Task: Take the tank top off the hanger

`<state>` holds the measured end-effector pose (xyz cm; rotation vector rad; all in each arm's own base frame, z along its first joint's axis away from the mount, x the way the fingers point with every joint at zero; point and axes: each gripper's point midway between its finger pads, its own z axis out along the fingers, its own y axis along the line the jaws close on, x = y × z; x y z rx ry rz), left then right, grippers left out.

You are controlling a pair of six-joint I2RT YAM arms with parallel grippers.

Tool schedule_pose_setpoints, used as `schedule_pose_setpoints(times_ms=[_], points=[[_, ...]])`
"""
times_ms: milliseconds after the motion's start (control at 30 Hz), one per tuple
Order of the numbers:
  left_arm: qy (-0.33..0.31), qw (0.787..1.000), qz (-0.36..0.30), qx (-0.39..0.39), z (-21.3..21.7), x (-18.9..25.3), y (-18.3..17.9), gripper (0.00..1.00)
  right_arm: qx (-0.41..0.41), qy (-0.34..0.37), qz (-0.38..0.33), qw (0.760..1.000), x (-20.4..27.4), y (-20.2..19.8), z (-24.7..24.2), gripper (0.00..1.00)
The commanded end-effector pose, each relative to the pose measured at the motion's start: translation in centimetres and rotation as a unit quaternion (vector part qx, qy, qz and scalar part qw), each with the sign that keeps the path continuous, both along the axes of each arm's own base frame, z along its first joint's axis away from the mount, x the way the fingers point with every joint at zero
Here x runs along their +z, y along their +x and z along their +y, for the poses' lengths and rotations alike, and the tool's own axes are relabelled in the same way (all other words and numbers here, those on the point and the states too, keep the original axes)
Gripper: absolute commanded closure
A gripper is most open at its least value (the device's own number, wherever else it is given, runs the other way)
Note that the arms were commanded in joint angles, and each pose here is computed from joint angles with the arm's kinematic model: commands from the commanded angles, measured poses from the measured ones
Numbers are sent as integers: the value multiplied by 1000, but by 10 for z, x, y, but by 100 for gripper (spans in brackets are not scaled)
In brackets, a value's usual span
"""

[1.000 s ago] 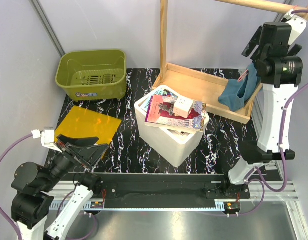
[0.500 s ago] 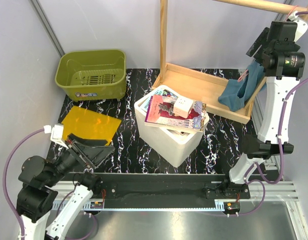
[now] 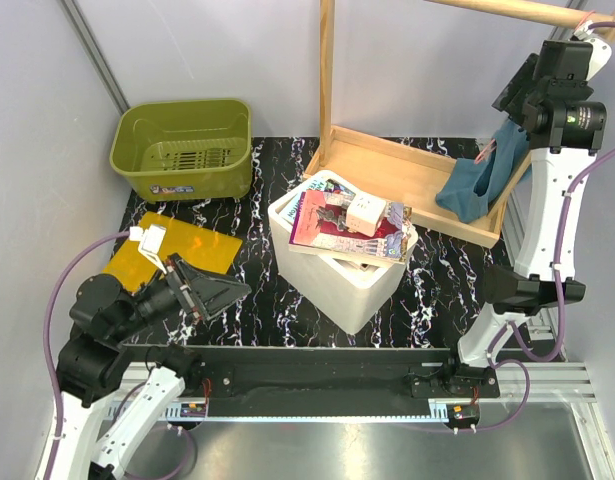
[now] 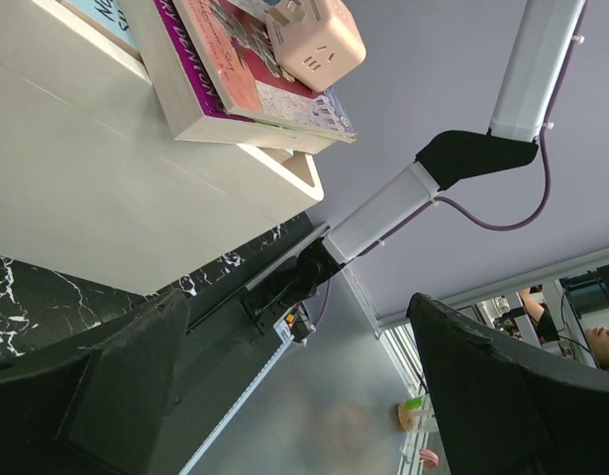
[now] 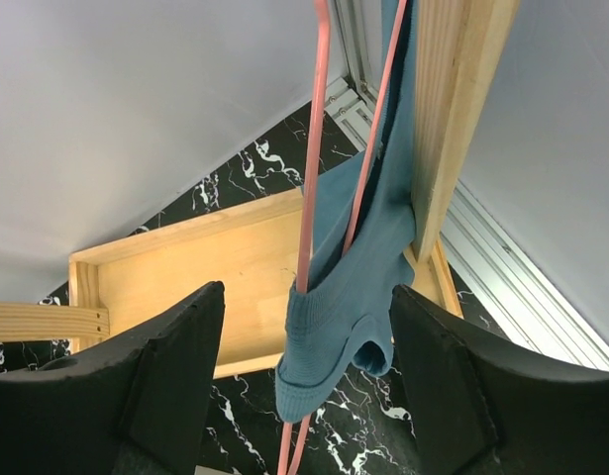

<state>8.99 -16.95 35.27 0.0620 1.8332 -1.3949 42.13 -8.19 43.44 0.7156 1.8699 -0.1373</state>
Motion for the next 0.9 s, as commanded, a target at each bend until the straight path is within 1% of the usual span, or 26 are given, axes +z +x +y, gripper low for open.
schedule_pose_setpoints(times_ms=[0, 67, 167, 200, 267, 300, 333, 433, 533, 567, 633, 667, 733, 867], points=[[-18, 999, -35, -28, -6, 17, -6, 3, 5, 0, -26, 1000, 9, 8, -2, 25], [-17, 999, -31, -27, -6, 15, -4, 3, 0, 0, -27, 1000, 7, 13, -6, 26], [-15, 999, -22, -33, -8, 11, -3, 3, 4, -2, -29, 1000, 6, 22, -7, 31], [-15, 999, -20, -38, -9, 10, -3, 3, 4, -2, -28, 1000, 4, 25, -7, 36], [-14, 999, -20, -40, -9, 9, -4, 3, 6, -6, -28, 1000, 2, 32, -8, 43], [-14, 999, -24, -40, -9, 10, -5, 3, 8, -7, -26, 1000, 1, 34, -8, 49], [-15, 999, -25, -38, -9, 11, -5, 3, 9, -7, -22, 1000, -3, 37, -8, 53], [-13, 998, -46, -38, -6, 18, -8, 3, 10, -6, -21, 1000, -5, 40, -8, 57], [-6, 995, -84, -49, -5, 31, -16, 1, 4, -9, -28, 1000, 1, 35, -10, 71], [-2, 993, -110, -52, -3, 41, -20, 1, 4, -10, -31, 999, 2, 36, -10, 74], [2, 990, -132, -58, -2, 49, -25, 1, 5, -15, -39, 999, 7, 34, -10, 82], [5, 987, -147, -59, -1, 56, -27, 1, 9, -14, -39, 999, 7, 35, -9, 93], [7, 986, -155, -59, -1, 59, -27, 1, 17, -11, -45, 999, 12, 32, -5, 100], [13, 989, -134, -65, -7, 56, -17, 1, 49, 1, -51, 997, 19, 24, 8, 100]])
